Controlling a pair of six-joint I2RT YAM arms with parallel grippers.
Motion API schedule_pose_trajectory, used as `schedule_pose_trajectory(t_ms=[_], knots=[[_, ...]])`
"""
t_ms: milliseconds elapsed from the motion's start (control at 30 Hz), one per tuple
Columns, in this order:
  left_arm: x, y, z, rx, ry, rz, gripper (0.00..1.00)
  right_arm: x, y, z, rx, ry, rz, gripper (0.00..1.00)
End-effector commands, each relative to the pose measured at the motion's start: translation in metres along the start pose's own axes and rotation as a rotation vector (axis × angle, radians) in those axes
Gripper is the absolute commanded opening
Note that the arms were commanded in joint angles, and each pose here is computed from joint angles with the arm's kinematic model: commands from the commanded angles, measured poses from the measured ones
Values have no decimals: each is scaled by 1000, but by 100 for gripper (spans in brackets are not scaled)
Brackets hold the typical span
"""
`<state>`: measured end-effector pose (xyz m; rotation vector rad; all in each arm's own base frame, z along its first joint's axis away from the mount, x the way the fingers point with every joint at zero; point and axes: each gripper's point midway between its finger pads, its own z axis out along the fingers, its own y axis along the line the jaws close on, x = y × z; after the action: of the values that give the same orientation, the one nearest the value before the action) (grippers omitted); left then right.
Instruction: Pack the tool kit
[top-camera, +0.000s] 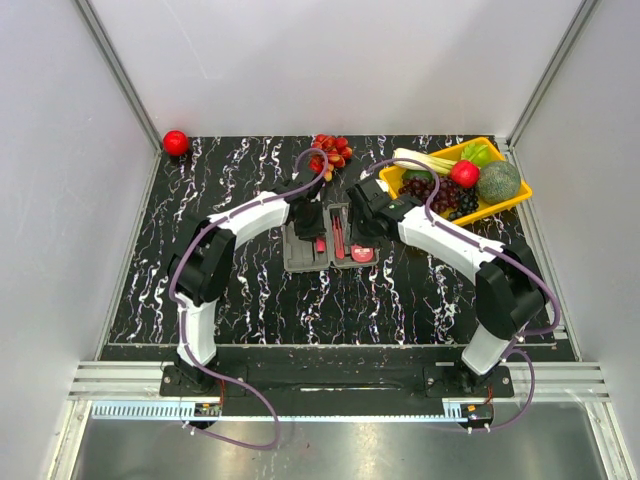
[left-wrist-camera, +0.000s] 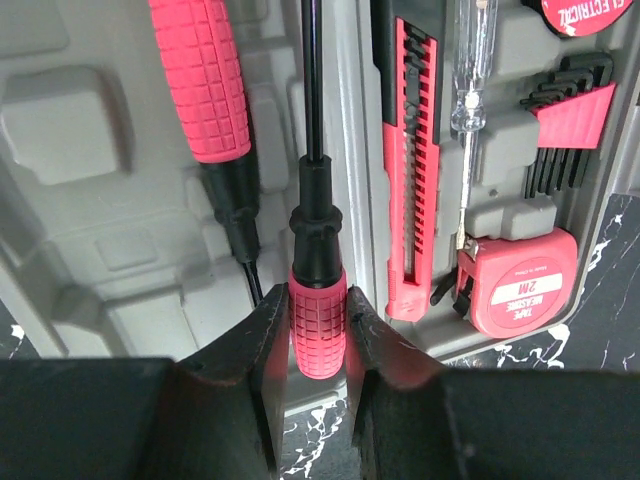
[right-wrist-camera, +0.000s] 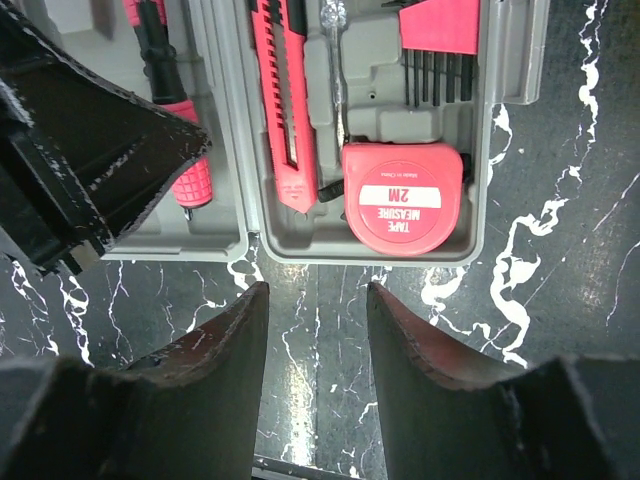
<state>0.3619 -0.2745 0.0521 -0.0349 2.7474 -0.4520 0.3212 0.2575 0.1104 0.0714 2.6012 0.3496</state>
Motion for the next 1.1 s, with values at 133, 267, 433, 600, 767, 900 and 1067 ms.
schedule_pose_trajectory(t_ms=[133, 267, 433, 600, 767, 900, 1067], knots=[[-6, -17, 2, 3, -26, -18, 0, -11, -5, -8, -6, -29, 16, 49], [3, -14, 4, -50, 5, -34, 0, -10, -8, -6, -4, -20, 18, 49], [13, -3, 6, -111, 25, -75, 0, -7, -10, -5, -7, -5, 18, 49], [22, -11, 6, -71, 57, -100, 0, -3, -12, -3, -9, 10, 24, 49], [29, -18, 5, -35, 92, -124, 9, 0, -15, -3, -3, 18, 28, 49], [31, -19, -3, -27, 88, -133, 14, 0, -15, -5, -5, 16, 32, 49], [28, -23, -11, -10, 74, -137, 35, -1, -13, -4, -10, 17, 35, 49]])
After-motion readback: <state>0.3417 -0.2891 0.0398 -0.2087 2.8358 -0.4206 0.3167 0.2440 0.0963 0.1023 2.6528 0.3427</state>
